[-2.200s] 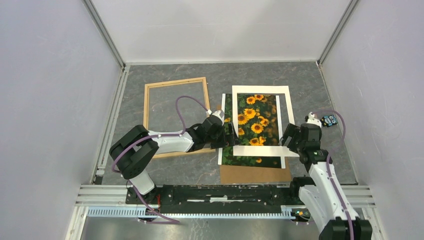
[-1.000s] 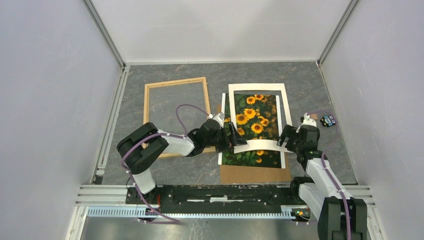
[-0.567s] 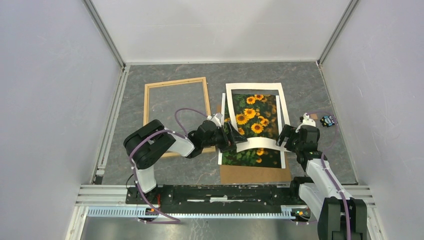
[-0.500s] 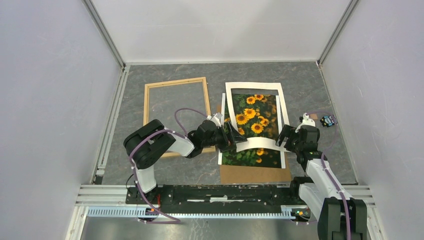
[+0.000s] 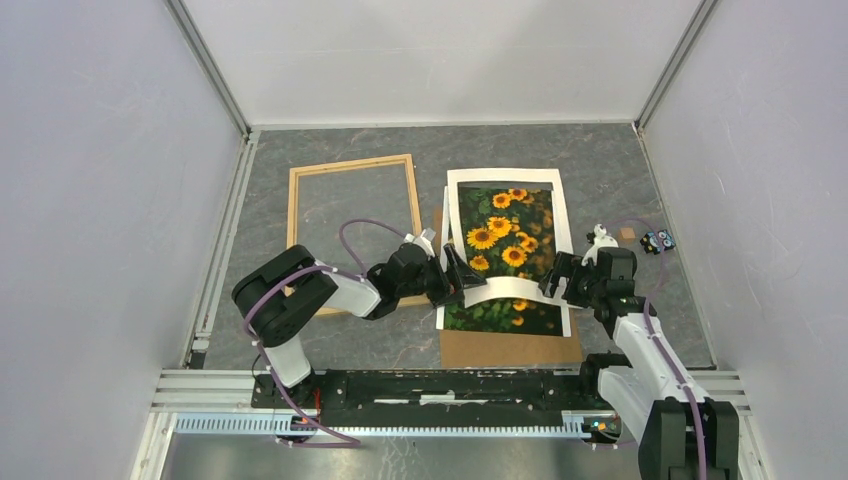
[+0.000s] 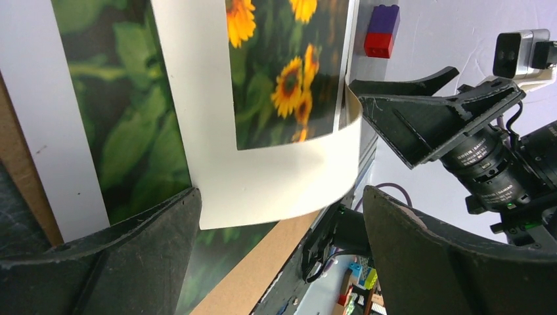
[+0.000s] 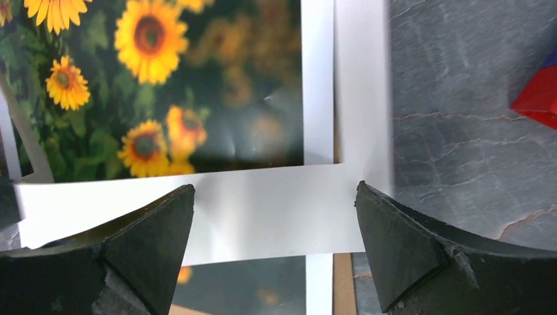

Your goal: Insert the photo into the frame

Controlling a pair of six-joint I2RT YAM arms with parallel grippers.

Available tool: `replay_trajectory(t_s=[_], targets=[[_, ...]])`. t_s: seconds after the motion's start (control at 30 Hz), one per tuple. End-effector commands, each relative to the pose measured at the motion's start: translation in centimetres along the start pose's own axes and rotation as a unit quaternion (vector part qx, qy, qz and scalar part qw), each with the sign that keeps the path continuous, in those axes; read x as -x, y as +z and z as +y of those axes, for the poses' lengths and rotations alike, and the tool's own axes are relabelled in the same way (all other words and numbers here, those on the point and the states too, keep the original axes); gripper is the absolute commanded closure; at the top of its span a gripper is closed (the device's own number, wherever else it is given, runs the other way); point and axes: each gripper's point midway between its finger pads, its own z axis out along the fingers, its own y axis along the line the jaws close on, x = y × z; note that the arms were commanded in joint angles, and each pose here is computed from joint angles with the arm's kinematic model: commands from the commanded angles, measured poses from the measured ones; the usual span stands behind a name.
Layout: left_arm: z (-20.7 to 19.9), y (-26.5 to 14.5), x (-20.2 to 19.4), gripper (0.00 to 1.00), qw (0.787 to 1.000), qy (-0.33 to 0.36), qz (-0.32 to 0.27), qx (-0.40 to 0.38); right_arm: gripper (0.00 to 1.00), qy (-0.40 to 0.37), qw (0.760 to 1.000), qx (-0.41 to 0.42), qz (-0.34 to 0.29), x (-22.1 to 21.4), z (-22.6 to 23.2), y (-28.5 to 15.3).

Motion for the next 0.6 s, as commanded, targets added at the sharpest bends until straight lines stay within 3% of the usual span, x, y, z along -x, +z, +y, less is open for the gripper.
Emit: replay_trajectory(t_s=[0.0,0.23,0.47,0.57], targets=[[3.4,-0.1,-0.8,0.0,0.999,-0.005,0.005,0.044,0.02,0.01,0.999,0.004,0.043,-0.5,1.5,-1.4],[3.6,-0.2,-0.9,0.0,0.999,-0.011,0.002,0.04,0.02,0.125,0.988,-0.088,0.009,1.0,0.0,-2.8],[3.1,-0.7,-0.8,0.0,0.999,0.019,0.005,0.043,0.02,0.23,0.952,-0.199,-0.014,1.8,-2.5,-4.1],[2.3,-0.9,-0.5,0.0,0.998,0.045,0.004,0.043,0.02,0.24,0.944,-0.225,-0.013,2.5,-3.1,-4.0]])
